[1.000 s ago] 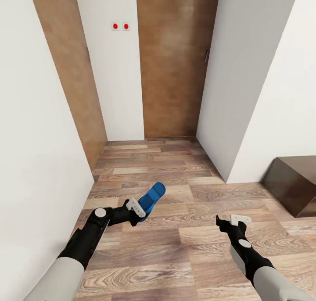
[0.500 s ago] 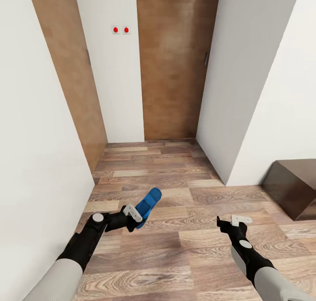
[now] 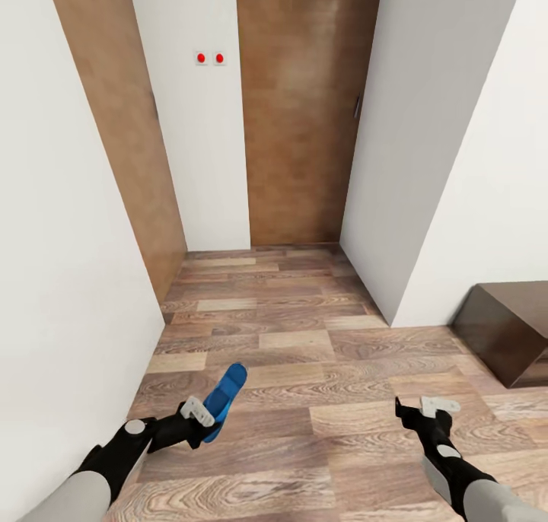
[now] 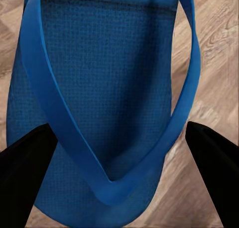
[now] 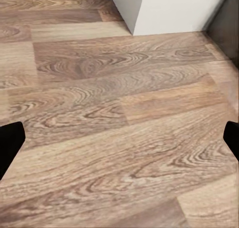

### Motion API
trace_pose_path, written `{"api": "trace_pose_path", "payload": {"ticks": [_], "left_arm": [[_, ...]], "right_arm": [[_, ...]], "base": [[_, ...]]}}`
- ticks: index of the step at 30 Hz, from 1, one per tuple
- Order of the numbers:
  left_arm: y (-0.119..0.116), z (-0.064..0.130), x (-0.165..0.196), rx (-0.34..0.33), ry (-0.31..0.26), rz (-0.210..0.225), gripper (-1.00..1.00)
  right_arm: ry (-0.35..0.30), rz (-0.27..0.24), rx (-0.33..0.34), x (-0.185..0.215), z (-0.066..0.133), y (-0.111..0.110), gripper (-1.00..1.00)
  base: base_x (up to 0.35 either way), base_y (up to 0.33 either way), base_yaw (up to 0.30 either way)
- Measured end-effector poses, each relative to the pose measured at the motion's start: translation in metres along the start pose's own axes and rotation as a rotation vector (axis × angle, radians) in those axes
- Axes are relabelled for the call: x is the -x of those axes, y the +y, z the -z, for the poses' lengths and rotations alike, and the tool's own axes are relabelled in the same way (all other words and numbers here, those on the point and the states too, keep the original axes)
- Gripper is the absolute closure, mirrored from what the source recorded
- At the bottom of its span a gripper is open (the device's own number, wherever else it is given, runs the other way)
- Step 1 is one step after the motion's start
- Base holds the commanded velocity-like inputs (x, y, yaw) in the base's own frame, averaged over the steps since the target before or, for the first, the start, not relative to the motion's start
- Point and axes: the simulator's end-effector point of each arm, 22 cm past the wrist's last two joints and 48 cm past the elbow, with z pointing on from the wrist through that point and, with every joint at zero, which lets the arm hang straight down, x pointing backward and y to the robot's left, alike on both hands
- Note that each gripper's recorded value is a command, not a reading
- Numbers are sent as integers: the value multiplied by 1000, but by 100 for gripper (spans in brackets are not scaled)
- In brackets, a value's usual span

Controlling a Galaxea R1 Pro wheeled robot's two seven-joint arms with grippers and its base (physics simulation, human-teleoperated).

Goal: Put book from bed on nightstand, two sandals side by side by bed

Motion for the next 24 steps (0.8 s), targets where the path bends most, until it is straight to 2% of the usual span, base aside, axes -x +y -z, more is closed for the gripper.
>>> {"api": "trace_pose_path", "payload": {"ticks": [3,5,7,10,13,18,24], "left_arm": [[3,13,-25,-5,33,11,100],[-5,21,-42,-24,34,12,100],[-16,25,-52,-45,35,21,100],[-33,30,-66,-71,43,48,100],[-28,40,-70,-48,39,52,100],[-33,50,-79,-31,49,104,100],[-34,55,-70,-17,49,117,100]], "right_arm": [[14,2,-1,-6,6,-3,-100],[61,8,-2,-29,17,-5,-100],[81,12,-1,-42,26,-6,-100],[36,8,-1,-34,33,-7,-100],[-27,2,-2,-18,38,-8,-100],[-17,10,-3,-26,52,-13,-100],[-16,11,-7,-16,58,-16,-100]], "base": [[0,0,0],[0,0,0],[0,0,0],[0,0,0],[0,0,0],[0,0,0],[0,0,0]]}}
